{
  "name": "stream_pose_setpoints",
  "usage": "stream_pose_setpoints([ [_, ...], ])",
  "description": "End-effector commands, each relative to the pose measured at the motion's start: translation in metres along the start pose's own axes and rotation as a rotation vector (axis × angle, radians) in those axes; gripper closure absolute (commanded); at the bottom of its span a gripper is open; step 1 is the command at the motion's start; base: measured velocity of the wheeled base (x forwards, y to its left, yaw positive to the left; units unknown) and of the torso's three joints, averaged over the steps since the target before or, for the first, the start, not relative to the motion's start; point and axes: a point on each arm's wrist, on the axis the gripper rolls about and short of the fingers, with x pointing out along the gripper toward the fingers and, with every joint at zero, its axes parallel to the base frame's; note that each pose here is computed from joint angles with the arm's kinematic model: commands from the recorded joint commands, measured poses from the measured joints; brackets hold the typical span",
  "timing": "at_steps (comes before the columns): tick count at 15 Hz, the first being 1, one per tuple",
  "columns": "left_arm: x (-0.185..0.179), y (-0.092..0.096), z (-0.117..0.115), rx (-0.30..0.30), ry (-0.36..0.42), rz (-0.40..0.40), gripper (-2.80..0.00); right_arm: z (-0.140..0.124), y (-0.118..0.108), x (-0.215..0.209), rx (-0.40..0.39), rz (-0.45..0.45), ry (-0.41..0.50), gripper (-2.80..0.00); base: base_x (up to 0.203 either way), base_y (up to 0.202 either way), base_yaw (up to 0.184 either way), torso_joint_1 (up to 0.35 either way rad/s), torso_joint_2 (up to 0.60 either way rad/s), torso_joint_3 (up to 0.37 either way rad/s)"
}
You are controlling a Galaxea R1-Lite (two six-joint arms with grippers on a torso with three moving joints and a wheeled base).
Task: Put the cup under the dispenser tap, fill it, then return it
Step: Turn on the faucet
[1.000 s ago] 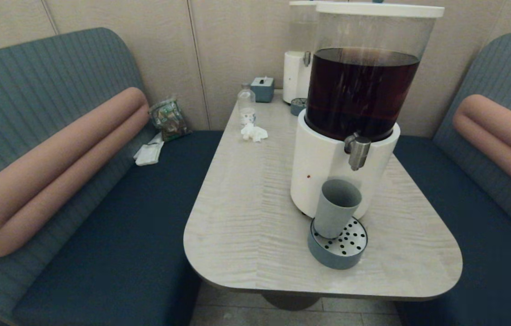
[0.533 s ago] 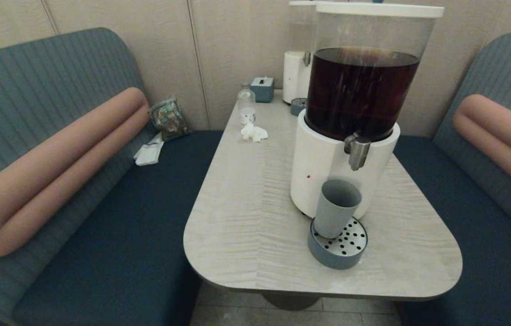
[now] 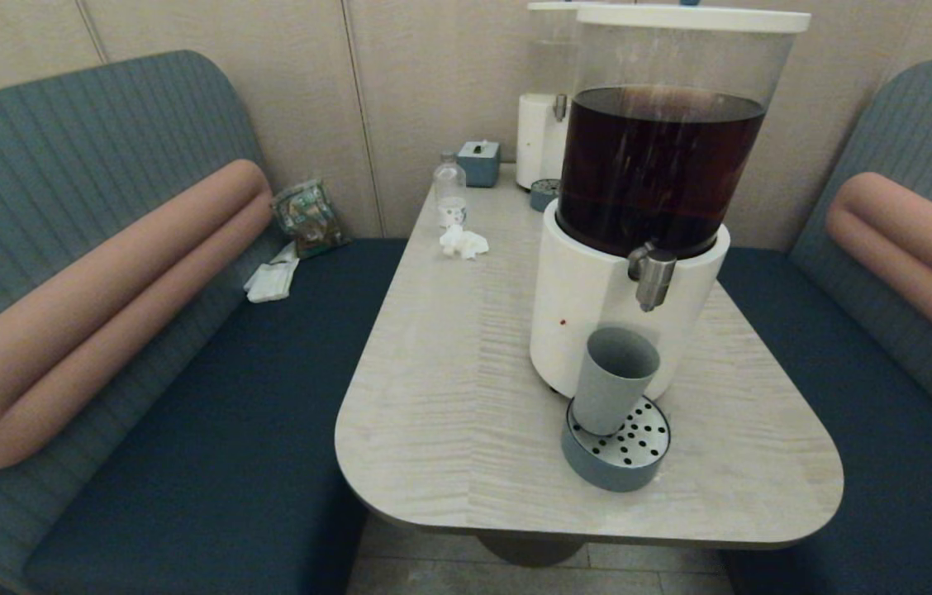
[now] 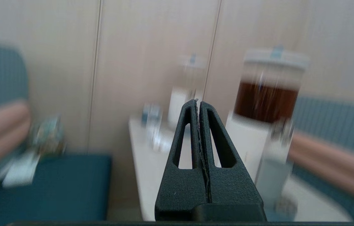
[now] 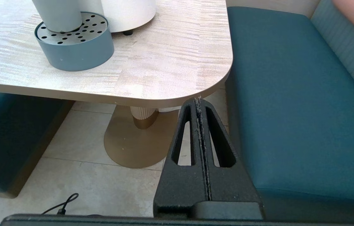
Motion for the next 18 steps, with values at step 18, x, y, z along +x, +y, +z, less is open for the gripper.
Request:
stream_pose_setpoints([
  [18, -0.040, 0.019, -0.070, 0.203, 0.625, 0.315, 0.00, 0.000, 0.000, 0.000, -0.001, 0.000, 0.000, 0.00, 0.000, 0.000, 0.000, 0.000, 0.00, 0.000],
])
